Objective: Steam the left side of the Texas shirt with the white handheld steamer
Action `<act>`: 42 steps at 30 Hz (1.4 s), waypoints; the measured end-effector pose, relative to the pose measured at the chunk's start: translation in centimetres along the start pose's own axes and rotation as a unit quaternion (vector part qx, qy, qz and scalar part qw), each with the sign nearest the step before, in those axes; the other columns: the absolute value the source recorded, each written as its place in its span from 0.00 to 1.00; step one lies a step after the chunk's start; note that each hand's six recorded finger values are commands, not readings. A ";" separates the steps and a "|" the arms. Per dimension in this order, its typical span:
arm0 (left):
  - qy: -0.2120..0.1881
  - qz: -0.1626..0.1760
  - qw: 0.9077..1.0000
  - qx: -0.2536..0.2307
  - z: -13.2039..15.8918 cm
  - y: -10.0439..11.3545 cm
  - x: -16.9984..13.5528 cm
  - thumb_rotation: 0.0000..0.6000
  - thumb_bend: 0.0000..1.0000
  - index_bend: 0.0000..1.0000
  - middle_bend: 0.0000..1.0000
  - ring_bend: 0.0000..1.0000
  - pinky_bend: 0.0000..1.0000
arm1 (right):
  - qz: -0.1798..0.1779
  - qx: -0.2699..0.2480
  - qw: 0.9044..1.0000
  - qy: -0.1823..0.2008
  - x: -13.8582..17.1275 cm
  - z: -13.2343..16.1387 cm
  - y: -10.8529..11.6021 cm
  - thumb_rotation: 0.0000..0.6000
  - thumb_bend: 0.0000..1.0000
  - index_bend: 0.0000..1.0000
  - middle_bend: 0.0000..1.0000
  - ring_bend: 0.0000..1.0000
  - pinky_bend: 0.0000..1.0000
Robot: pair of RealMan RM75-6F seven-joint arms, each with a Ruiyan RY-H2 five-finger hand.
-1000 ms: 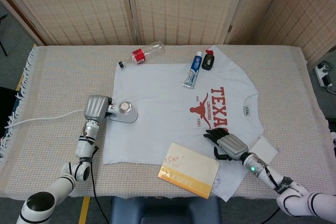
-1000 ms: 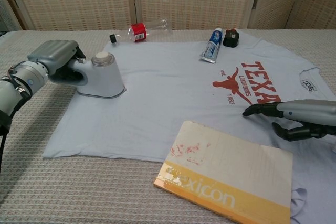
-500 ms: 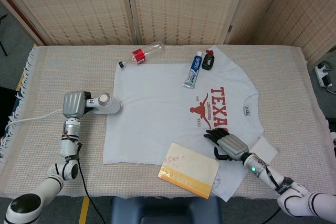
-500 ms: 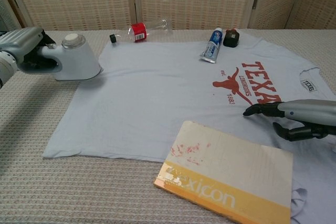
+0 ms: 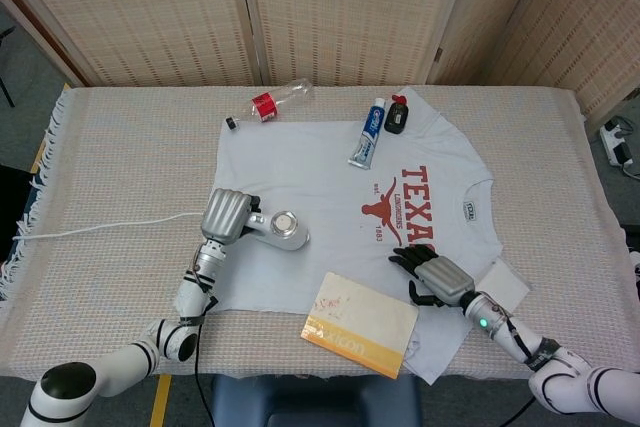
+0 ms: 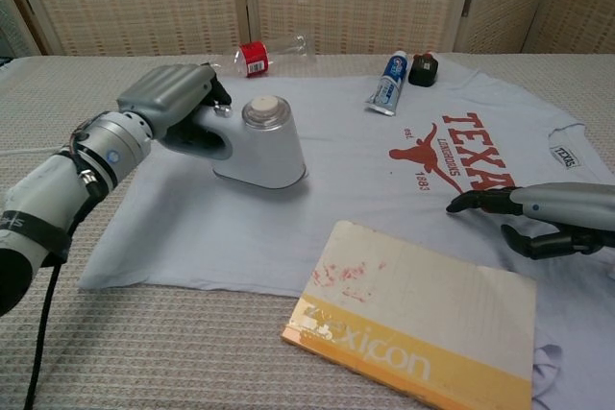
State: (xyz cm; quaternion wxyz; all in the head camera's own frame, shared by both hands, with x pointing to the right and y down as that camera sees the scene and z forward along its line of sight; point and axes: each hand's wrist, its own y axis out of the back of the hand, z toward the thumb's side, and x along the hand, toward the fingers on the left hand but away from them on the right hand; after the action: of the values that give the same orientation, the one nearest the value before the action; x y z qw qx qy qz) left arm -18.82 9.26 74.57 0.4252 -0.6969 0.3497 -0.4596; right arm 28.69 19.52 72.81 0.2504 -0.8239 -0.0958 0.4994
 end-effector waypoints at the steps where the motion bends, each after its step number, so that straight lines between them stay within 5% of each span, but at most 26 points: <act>1: -0.003 -0.002 1.000 0.005 0.4 -0.3 0.0 1.00 0.35 0.90 1.00 0.85 0.83 | 0.000 0.000 1.000 0.000 0.0 0.0 0.0 0.25 0.82 0.00 0.00 0.00 0.00; 12: 0.030 -0.029 0.997 0.064 -2.3 -2.5 0.0 1.00 0.35 0.90 1.00 0.85 0.83 | 0.000 0.001 1.000 0.001 -0.1 0.2 -0.1 0.25 0.83 0.00 0.00 0.00 0.00; 24: 0.163 -0.040 0.983 0.075 -13.6 -1.9 -2.6 1.00 0.36 0.90 1.00 0.85 0.83 | -0.002 0.004 1.000 0.006 -0.2 0.7 0.0 0.27 0.83 0.00 0.00 0.00 0.00; 30: 0.212 -0.019 0.976 0.042 -17.7 -0.6 -4.4 1.00 0.35 0.90 1.00 0.85 0.83 | -0.003 0.003 1.000 0.006 -0.1 0.8 0.0 0.29 0.83 0.00 0.00 0.00 0.00; 36: 0.191 0.026 0.981 0.009 -17.4 1.0 -5.1 1.00 0.35 0.90 1.00 0.84 0.83 | -0.004 0.004 1.000 0.007 0.0 0.8 0.1 0.30 0.84 0.00 0.00 0.00 0.00; 42: 0.119 0.049 0.992 -0.019 -13.0 1.4 -5.1 1.00 0.35 0.90 1.00 0.85 0.83 | -0.005 0.003 1.000 0.005 0.1 0.6 0.2 0.30 0.84 0.00 0.00 0.00 0.00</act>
State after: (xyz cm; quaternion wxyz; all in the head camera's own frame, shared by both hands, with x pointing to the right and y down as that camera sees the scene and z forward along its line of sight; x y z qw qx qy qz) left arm -32.85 9.63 74.41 0.3890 -0.6274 0.4400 -0.5113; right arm 28.21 19.62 72.41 0.2557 -0.8250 -0.0968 0.4946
